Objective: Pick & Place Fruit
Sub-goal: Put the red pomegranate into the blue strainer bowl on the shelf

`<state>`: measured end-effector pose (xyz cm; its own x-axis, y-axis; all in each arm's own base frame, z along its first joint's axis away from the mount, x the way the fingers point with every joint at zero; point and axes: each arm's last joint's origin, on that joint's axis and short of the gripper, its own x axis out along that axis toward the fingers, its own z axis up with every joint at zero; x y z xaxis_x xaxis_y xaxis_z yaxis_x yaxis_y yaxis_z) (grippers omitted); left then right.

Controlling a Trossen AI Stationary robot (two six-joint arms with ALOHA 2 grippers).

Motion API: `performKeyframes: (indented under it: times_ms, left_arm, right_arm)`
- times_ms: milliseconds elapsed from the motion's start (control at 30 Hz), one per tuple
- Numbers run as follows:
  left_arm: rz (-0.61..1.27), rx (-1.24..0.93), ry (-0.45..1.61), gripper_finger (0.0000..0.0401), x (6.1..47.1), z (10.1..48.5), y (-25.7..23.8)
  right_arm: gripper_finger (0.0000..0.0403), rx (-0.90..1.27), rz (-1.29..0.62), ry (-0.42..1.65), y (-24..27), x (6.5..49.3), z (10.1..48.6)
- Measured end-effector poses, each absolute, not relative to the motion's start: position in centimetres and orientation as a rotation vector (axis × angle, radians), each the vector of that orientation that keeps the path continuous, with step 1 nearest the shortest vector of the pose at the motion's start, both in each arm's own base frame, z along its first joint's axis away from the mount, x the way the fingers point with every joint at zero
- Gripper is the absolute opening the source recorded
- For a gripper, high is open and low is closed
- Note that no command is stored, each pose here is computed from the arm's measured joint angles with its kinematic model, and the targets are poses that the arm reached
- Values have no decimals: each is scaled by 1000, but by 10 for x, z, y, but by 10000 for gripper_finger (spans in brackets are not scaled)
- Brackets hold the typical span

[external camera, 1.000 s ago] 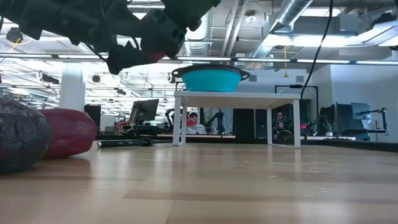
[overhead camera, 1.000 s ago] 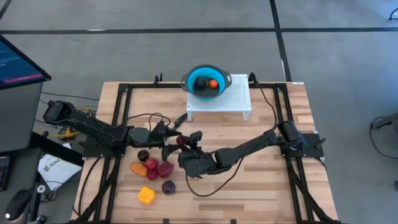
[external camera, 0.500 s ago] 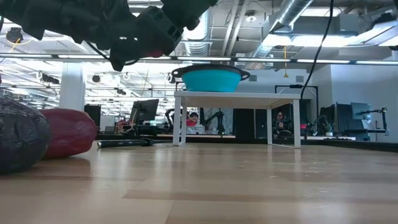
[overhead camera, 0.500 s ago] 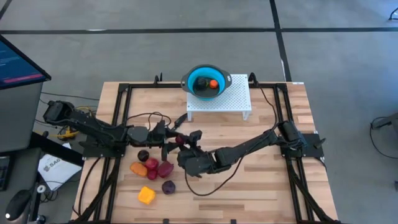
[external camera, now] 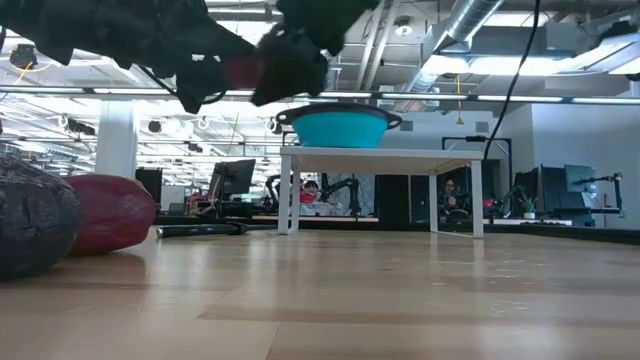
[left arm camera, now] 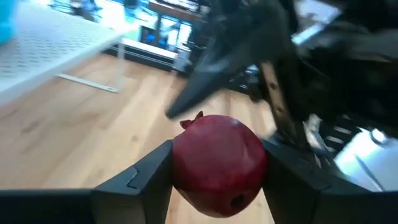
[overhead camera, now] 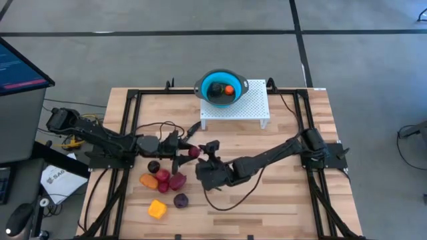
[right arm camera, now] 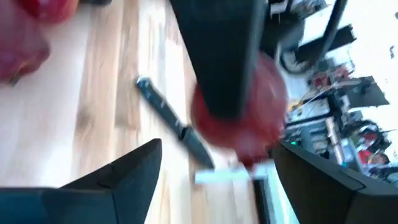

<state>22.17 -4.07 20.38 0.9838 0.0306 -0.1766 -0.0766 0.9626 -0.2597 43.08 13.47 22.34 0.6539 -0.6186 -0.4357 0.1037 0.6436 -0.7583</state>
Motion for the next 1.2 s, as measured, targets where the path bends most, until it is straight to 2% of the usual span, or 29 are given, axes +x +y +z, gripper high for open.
performKeyframes:
  times_ms: [167, 333, 500, 667, 867, 1000, 1200]
  left_arm:
    - [-119, -264, 202, 198, 221, 204, -46]
    - [-344, -283, 236, 209, 220, 204, -49]
    - [-462, -300, 243, 203, 220, 205, -46]
    - [-483, -302, 209, 201, 221, 209, -45]
    - [-571, -326, 150, 208, 220, 216, -47]
    - [-588, -337, 115, 205, 220, 220, -47]
    - [-591, -338, 105, 208, 220, 221, -47]
  right_arm:
    - [305, -705, -468, 798, 141, 411, 233]
    - [306, -646, -381, 750, 162, 407, 235]
    - [306, -569, -319, 580, 180, 406, 213]
    - [306, -542, -360, 300, 189, 401, 203]
    - [306, -710, -400, 155, 187, 396, 211]
    - [306, -854, -337, 159, 181, 400, 211]
    - [306, -905, -252, 97, 176, 405, 215]
